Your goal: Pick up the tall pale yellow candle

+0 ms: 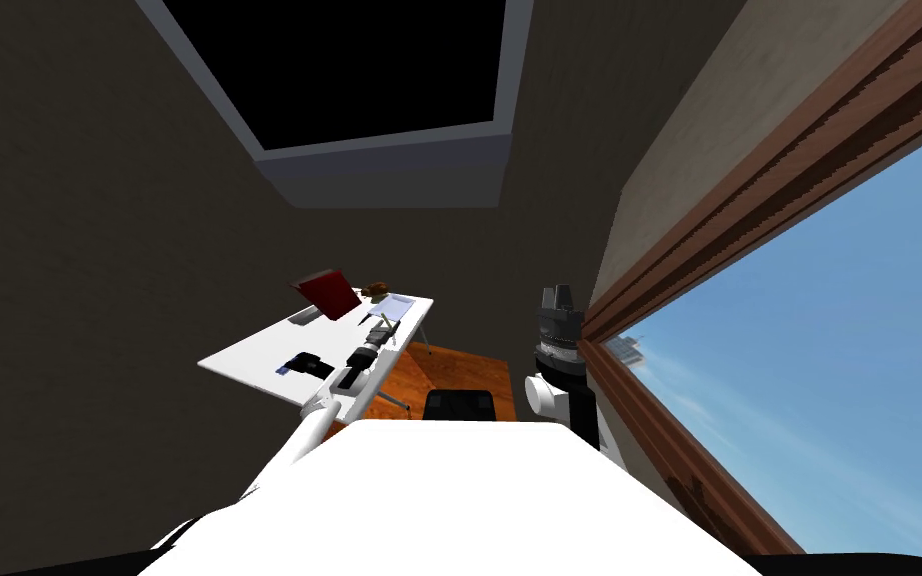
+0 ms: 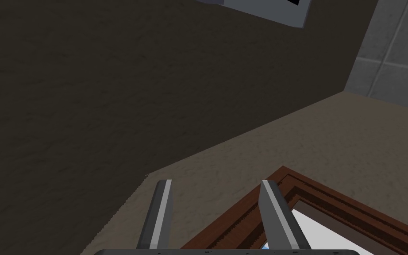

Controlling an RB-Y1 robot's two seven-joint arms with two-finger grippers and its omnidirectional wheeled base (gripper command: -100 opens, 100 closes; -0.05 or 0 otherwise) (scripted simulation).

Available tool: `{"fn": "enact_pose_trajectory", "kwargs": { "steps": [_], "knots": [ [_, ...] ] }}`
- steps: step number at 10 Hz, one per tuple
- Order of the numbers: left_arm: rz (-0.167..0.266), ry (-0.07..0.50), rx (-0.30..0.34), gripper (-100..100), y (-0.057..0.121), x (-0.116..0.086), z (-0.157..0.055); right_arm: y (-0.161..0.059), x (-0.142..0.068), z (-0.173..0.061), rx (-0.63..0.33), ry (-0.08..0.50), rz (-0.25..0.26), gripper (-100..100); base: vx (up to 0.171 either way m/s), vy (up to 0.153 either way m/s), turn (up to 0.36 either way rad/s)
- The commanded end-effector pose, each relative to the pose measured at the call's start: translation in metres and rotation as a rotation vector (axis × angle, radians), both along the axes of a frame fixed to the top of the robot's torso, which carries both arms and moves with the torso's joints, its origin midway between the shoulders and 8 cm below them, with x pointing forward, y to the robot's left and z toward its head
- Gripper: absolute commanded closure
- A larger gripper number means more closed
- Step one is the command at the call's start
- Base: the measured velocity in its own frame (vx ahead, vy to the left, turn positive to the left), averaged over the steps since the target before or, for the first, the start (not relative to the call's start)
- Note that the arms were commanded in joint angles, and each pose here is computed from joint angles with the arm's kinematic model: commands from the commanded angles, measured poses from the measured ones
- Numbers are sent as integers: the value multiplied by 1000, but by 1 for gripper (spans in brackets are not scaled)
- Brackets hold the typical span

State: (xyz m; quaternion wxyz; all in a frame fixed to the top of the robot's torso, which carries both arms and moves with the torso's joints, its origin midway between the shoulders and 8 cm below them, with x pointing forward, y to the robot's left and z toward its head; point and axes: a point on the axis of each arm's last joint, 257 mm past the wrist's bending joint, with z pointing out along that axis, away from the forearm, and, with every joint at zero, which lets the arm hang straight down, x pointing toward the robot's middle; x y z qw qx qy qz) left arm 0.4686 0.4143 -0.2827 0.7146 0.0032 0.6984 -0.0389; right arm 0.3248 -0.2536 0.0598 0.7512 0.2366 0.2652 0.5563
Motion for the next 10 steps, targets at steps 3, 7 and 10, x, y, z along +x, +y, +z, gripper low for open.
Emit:
{"fn": "enact_pose_trajectory", "kwargs": {
  "steps": [3, 7, 10],
  "knots": [
    [-10, 9, -2, -100, 4, 19, -3, 0, 0, 0, 0, 0, 0, 0, -32, -26, 52],
    [-39, -5, 8, -100, 6, 49, 9, 0, 0, 0, 0, 0, 0, 0, -33, -28, 52],
    [-50, -17, 10, -100, 7, 69, 21, 0, 0, 0, 0, 0, 0, 0, -34, -40, 56]
  ]
}}
